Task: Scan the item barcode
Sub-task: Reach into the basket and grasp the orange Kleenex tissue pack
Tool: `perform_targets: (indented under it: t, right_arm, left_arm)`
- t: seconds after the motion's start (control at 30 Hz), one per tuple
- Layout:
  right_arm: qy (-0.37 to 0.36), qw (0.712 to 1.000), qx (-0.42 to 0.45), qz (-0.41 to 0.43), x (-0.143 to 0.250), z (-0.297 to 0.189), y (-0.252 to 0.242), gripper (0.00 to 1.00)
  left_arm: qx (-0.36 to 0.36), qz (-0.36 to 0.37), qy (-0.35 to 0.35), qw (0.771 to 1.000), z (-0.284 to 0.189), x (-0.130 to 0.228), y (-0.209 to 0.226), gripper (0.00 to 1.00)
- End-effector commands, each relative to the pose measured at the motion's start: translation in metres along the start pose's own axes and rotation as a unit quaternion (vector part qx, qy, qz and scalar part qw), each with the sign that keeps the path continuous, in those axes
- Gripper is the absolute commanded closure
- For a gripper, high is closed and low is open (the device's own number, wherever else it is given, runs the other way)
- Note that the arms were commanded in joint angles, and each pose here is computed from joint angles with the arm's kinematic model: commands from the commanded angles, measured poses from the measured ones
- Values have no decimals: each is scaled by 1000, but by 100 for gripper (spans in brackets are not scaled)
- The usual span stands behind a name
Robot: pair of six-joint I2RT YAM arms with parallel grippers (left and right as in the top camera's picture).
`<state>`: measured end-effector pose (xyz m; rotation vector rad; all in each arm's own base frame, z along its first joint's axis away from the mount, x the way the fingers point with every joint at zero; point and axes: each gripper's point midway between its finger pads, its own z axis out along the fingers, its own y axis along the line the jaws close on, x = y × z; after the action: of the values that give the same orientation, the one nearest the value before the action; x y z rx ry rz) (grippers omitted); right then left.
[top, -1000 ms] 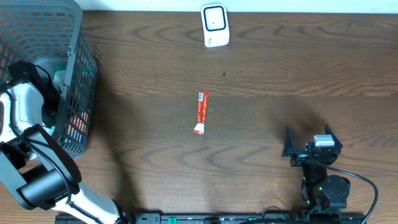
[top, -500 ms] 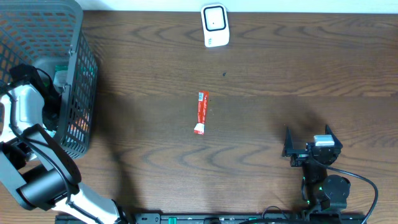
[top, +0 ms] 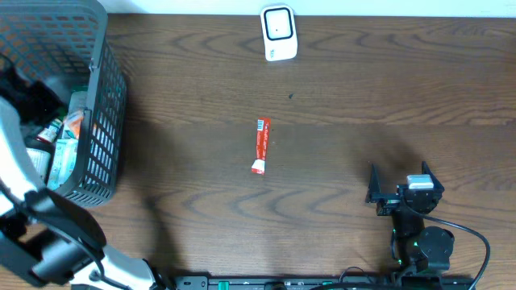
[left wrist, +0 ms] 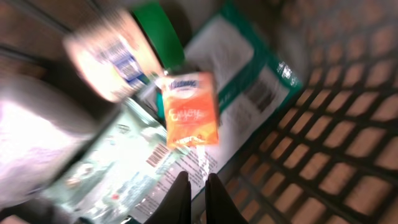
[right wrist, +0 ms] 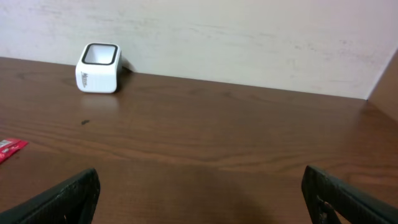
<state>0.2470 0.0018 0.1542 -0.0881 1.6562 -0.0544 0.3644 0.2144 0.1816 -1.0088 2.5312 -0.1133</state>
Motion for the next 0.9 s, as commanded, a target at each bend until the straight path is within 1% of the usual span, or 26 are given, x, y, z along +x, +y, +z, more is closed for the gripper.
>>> perform_targets:
  t: [0.0, 0.17, 0.23, 0.27, 0.3, 0.37, 0.4, 0.43, 0.47, 0.5, 0.57, 0.63, 0.7, 0.77, 0.87]
  right_arm:
    - [4, 1000, 7, -5, 2, 0, -3, 1]
    - [4, 1000, 7, -5, 2, 0, -3, 1]
    - [4, 1000, 7, -5, 2, 0, -3, 1]
    - [4, 1000, 7, -5, 2, 0, -3, 1]
    - [4, 1000, 7, -5, 2, 0, -3, 1]
    - [4, 1000, 7, -5, 2, 0, -3, 1]
    - [4, 1000, 7, -5, 2, 0, -3, 1]
    - [4, 1000, 7, -5, 2, 0, -3, 1]
    - [4, 1000, 7, -5, 2, 0, -3, 1]
    - [4, 1000, 7, -5, 2, 0, -3, 1]
    - [4, 1000, 7, -5, 2, 0, -3, 1]
    - [4, 1000, 7, -5, 2, 0, -3, 1]
    - [4, 1000, 7, -5, 2, 0, -3, 1]
    - [4, 1000, 7, -4, 2, 0, -3, 1]
    - [4, 1000, 7, -5, 2, 0, -3, 1]
  left_arm:
    - [-21, -22, -84, 996, -58, -23, 4, 92]
    - [-13, -16, -148, 989, -110, -26, -4, 93]
    - [-11, -14, -157, 987, -121, -22, -5, 89]
    - [-11, -15, -156, 988, -123, -20, -5, 83]
    - [-12, -15, -151, 988, -122, -17, -4, 71]
    - [-14, -16, -138, 990, -115, -14, -3, 61]
    - [-16, -18, -129, 991, -108, -12, -1, 54]
    - [-18, -20, -119, 993, -101, -10, 0, 44]
    - [-20, -25, -107, 994, -92, -7, 2, 37]
    - [-23, -30, -95, 995, -83, -4, 4, 35]
    - [-22, -33, -69, 997, -65, 0, 6, 31]
    - [-11, -38, -45, 998, -48, 3, 4, 30]
    - [-3, -59, -22, 998, -32, 5, 2, 28]
    - [-7, -78, -1, 997, -15, 8, 5, 26]
    - [-17, -105, 30, 994, 8, 13, 10, 25]
